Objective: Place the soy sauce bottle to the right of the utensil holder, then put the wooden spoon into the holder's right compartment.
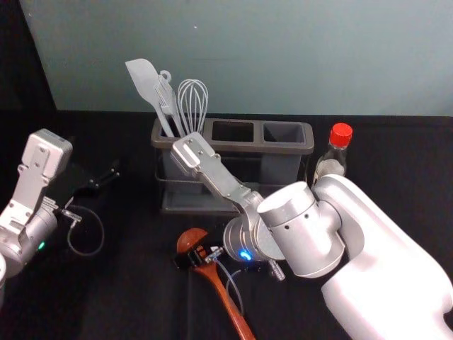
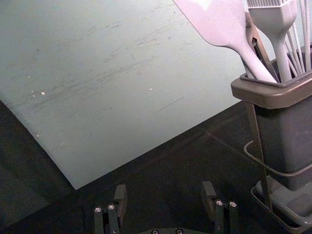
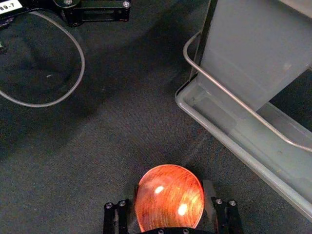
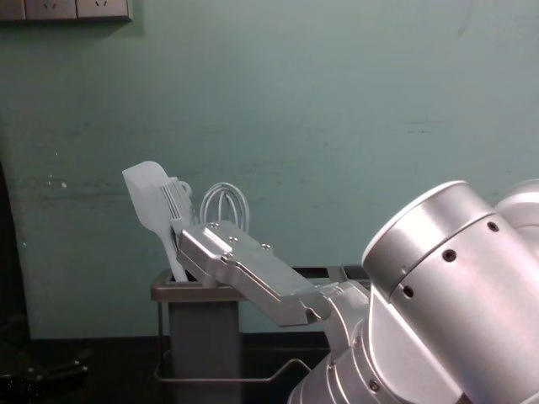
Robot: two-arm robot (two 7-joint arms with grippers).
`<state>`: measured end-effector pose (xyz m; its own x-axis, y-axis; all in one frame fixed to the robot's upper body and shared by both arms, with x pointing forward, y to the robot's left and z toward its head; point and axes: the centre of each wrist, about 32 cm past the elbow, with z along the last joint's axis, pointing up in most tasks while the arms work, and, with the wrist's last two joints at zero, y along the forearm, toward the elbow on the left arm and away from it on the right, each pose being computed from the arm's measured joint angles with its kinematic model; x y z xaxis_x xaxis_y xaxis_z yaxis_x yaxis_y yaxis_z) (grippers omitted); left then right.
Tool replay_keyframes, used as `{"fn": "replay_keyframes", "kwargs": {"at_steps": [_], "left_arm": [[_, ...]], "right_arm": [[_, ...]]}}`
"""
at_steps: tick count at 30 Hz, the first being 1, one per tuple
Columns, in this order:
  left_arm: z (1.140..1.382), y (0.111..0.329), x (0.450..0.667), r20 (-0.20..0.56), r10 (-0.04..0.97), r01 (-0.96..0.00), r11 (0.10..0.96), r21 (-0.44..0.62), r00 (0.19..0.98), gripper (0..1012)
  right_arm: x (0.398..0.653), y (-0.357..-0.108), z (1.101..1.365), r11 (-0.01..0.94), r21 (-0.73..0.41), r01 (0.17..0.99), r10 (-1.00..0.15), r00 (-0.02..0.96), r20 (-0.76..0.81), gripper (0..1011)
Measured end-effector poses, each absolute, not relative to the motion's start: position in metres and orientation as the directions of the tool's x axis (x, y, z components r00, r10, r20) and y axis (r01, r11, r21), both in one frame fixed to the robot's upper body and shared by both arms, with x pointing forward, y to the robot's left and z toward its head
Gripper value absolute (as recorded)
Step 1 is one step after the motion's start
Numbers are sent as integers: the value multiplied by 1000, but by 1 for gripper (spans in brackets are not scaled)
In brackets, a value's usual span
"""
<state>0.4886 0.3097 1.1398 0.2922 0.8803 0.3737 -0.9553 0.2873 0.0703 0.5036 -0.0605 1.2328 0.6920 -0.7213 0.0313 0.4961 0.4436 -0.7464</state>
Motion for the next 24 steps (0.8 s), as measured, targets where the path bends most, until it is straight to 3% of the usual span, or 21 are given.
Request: {"fn": "replay_keyframes", "kwargs": {"at_steps": [18,24], "left_arm": [[1140,310,489,374,880,-955,287,70,292,1005],[1140,310,489,374,880,-955,287,70,292,1005]], "right_arm": [[504,-61,1233,443,-746,497,-722,691,32,835],[495,-75,1234,486,-680,549,-704,707,68,835]]}}
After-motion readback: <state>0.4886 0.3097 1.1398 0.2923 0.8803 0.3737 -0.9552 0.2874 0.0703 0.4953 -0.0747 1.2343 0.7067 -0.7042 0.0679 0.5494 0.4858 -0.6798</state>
